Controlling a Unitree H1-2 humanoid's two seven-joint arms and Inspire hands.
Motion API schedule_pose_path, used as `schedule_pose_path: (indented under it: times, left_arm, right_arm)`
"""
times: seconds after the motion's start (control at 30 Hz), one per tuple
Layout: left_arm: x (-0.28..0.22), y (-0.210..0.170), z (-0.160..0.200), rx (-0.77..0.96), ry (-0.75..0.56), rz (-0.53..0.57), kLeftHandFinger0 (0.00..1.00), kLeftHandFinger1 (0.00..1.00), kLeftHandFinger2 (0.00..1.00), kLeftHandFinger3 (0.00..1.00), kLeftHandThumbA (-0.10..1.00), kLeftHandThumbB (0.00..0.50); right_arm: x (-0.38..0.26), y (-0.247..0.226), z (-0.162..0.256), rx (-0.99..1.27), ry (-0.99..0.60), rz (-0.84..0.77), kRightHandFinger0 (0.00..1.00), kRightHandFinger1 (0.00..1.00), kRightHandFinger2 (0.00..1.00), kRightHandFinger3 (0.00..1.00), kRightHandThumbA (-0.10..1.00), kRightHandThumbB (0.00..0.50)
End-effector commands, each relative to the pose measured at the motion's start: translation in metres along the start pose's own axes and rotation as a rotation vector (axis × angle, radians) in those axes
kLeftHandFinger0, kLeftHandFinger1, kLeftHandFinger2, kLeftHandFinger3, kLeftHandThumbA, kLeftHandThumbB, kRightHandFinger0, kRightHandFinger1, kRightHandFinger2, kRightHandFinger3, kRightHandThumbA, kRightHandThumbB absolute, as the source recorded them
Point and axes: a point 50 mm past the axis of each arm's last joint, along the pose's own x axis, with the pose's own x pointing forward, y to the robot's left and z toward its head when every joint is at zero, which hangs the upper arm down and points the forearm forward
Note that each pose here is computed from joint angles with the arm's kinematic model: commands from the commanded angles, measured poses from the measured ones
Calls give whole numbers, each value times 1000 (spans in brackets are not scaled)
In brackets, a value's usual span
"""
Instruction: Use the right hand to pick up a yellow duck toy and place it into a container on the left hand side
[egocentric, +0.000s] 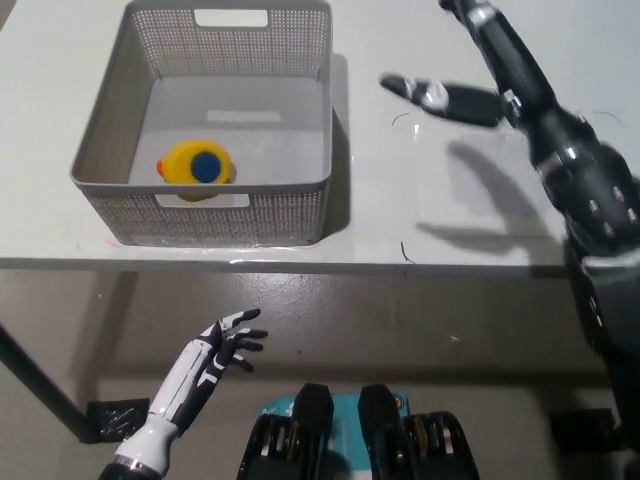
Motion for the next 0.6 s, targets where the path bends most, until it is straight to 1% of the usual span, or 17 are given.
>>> schedule_pose_path:
  times: [0.0,0.07,0.1,0.17,0.23,0.3,0.33,0.37,0.4,0.43,0.47,0.53,0.57]
  left_arm:
    - [1,18,12,-11,-100,57,578,763,834,933,1000,500]
    - [2,18,10,-20,-103,64,589,793,879,976,1000,500]
    - [2,18,10,-23,-103,65,590,795,884,981,1000,500]
    - [1,16,9,-28,-105,70,612,822,911,1000,1000,500]
    - [-1,15,8,-35,-103,77,651,867,948,1000,1000,500]
    - [-3,14,7,-46,-101,85,664,887,965,1000,1000,500]
    - [-5,13,6,-62,-98,94,700,923,1000,1000,1000,500]
    - [-5,12,6,-78,-98,105,734,957,1000,1000,1000,500]
    - [-5,12,6,-86,-98,112,756,991,1000,1000,1000,500]
    - [-5,12,6,-89,-98,114,778,1000,1000,1000,1000,500]
    - [-5,9,6,-93,-99,115,840,1000,1000,1000,1000,500]
    - [-4,7,6,-92,-99,110,930,1000,1000,1000,1000,500]
    - [-4,5,7,-88,-99,102,1000,1000,1000,1000,1000,500]
  right_arm:
    - [-107,-27,84,117,-304,-67,1000,1000,1000,1000,1000,385]
    - [-130,-5,64,170,-246,-65,1000,1000,1000,1000,1000,377]
    - [-134,-1,60,181,-235,-62,1000,1000,1000,1000,1000,375]
    - [-157,23,40,242,-163,-44,1000,1000,1000,1000,1000,359]
    - [-175,44,23,285,-96,-42,1000,1000,1000,1000,1000,381]
    - [-189,59,12,307,-53,-62,1000,1000,1000,1000,1000,379]
    - [-200,73,2,329,-20,-105,1000,1000,1000,1000,1000,392]
    - [-208,87,-5,375,7,-137,1000,1000,1000,1000,1000,396]
    - [-213,96,-9,417,20,-148,1000,1000,1000,1000,1000,380]
    - [-217,101,-12,429,26,-156,1000,1000,1000,1000,1000,380]
    - [-227,114,-18,446,51,-159,1000,1000,1000,1000,1000,374]
    - [-237,126,-25,457,82,-148,1000,1000,1000,1000,1000,377]
    - [-246,135,-30,471,106,-134,1000,1000,1000,1000,1000,367]
